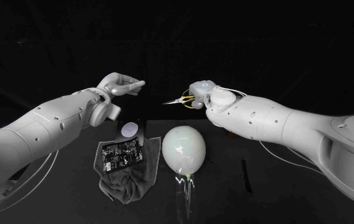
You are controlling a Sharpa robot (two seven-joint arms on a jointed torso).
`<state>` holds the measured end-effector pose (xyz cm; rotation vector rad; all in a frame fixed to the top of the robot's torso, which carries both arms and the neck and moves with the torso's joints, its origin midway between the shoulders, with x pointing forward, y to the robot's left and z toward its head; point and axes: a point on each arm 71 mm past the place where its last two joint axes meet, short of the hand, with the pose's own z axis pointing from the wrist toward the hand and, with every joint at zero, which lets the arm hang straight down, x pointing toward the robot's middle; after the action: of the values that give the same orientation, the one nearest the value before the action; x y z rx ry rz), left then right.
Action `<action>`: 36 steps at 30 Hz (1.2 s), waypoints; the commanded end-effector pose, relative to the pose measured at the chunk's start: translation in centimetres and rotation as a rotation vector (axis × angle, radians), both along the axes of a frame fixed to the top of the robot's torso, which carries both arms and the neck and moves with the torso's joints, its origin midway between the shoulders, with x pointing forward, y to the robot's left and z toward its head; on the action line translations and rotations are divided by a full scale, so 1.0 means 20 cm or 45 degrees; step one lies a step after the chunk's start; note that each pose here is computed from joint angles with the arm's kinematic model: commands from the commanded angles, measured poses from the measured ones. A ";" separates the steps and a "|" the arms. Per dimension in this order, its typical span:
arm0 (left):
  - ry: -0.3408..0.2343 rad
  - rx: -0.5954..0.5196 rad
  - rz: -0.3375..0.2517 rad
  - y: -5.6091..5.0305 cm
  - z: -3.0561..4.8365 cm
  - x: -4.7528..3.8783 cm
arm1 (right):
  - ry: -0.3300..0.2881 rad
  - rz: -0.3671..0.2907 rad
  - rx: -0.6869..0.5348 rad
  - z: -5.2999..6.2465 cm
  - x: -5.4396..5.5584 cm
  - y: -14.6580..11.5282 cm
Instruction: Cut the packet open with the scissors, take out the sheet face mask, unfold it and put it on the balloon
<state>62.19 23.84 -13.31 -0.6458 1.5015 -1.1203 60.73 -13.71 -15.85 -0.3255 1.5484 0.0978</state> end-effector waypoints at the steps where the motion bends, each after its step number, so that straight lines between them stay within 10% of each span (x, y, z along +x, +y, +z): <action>1: -0.041 0.108 -0.079 -0.08 0.016 0.001 | -0.069 0.035 -0.151 0.01 0.00 0.05; 18: -0.005 0.323 -0.294 -0.35 -0.005 -0.013 | -0.178 0.158 -0.127 0.03 -0.05 0.23; 36: 0.041 0.305 -0.299 -0.41 -0.017 -0.021 | -0.252 0.232 -0.051 0.05 -0.09 0.25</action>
<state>61.81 16.10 -13.70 -0.3187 1.7196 -1.0746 59.16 -9.15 -15.19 -0.4814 1.3778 0.1465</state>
